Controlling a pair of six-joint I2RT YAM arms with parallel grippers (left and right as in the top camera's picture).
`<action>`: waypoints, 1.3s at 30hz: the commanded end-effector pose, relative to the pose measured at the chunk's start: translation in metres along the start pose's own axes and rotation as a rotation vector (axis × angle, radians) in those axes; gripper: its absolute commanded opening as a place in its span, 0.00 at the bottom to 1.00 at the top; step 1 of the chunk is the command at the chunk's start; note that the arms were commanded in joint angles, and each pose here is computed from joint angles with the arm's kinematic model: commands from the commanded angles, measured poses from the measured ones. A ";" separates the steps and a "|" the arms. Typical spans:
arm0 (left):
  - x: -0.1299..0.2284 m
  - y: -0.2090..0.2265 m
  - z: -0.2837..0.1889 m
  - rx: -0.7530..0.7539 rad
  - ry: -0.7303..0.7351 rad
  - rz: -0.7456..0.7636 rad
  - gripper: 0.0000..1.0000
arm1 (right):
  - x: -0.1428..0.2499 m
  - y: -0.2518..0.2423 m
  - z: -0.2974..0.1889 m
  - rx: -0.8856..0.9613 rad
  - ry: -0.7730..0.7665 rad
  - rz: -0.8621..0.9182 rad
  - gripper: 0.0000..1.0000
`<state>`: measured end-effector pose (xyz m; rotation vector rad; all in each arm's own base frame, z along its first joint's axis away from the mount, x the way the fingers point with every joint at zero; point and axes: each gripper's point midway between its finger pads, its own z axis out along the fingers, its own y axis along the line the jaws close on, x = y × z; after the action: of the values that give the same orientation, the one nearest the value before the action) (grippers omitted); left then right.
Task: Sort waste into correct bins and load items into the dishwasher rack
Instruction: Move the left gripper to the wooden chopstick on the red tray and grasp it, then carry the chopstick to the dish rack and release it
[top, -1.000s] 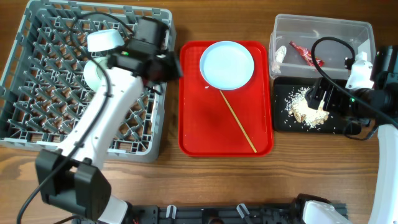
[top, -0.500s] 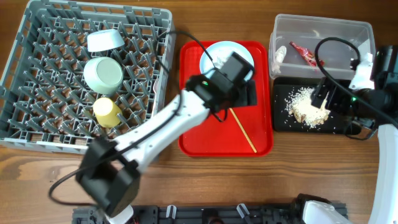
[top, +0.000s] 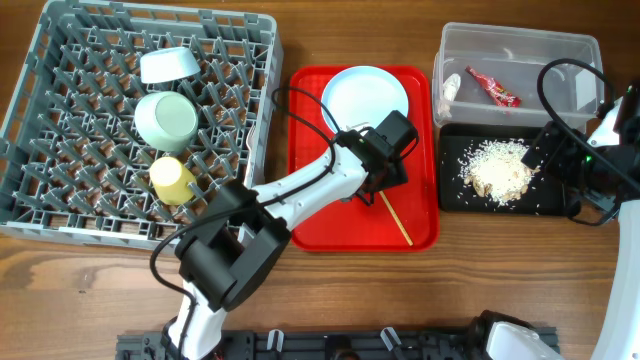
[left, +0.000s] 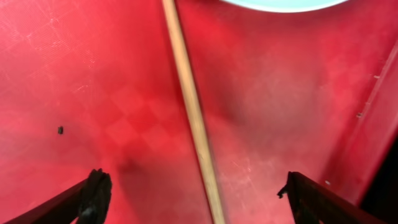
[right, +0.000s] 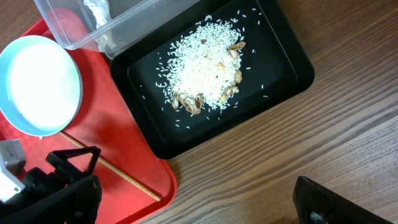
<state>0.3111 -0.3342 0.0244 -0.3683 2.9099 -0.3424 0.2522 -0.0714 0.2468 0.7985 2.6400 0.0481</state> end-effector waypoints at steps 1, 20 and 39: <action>0.005 0.013 0.024 -0.075 -0.011 -0.009 0.86 | -0.002 -0.004 0.002 0.021 -0.004 0.022 1.00; 0.028 0.056 0.035 -0.320 -0.043 0.087 0.50 | -0.001 -0.003 0.002 0.012 0.002 0.022 1.00; 0.029 0.052 0.030 -0.294 -0.021 0.074 0.04 | 0.000 -0.003 0.002 0.013 0.003 0.022 1.00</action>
<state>0.2906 -0.3149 0.0029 -0.3132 2.8812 -0.0014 0.2522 -0.0714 0.2468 0.7985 2.6400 0.0481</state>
